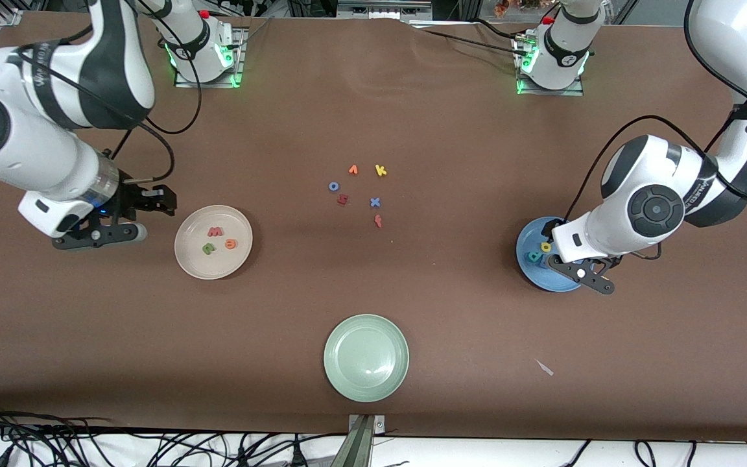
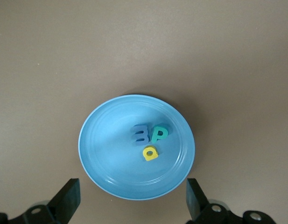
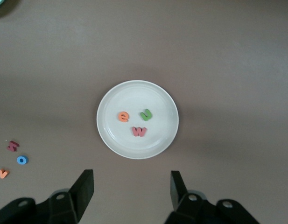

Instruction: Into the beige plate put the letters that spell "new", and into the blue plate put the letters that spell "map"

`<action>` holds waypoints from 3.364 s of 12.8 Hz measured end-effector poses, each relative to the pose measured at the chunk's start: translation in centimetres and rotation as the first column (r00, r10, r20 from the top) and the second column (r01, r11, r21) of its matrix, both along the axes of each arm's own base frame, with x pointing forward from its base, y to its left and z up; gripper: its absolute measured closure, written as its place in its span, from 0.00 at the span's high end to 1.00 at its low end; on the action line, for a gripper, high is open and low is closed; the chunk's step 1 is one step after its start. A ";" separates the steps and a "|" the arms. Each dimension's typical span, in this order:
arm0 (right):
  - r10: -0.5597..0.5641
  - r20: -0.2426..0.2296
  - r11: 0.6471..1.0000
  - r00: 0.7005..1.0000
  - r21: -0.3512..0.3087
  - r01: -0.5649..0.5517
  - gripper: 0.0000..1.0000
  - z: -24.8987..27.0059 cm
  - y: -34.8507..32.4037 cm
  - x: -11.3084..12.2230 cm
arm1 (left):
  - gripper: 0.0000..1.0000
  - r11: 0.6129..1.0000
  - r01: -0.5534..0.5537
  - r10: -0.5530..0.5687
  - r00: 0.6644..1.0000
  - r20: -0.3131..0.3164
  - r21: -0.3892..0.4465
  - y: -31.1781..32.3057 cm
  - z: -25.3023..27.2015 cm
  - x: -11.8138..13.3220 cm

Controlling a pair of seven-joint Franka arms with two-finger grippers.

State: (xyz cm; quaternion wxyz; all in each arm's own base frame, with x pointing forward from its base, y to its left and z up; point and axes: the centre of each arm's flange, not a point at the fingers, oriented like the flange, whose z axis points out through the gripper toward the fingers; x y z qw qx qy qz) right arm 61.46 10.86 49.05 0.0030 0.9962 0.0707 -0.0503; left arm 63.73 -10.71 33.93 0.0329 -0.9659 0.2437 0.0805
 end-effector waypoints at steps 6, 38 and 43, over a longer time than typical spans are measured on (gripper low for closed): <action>0.037 0.001 0.999 0.999 0.006 -0.037 0.76 4.3 -5.4 0.2 | 1.00 1.000 -0.015 0.015 1.000 -0.003 0.003 0.9 -0.1 0.1; 0.040 0.058 0.999 0.998 -0.011 -0.039 1.00 10.7 -9.5 -3.1 | 1.00 0.952 -0.284 0.298 0.945 0.138 -0.112 12.9 18.8 1.9; 0.043 0.005 0.999 0.999 0.020 -0.043 1.00 9.2 -8.8 -3.6 | 1.00 0.930 -0.330 0.353 0.924 0.148 -0.159 8.0 29.3 -4.8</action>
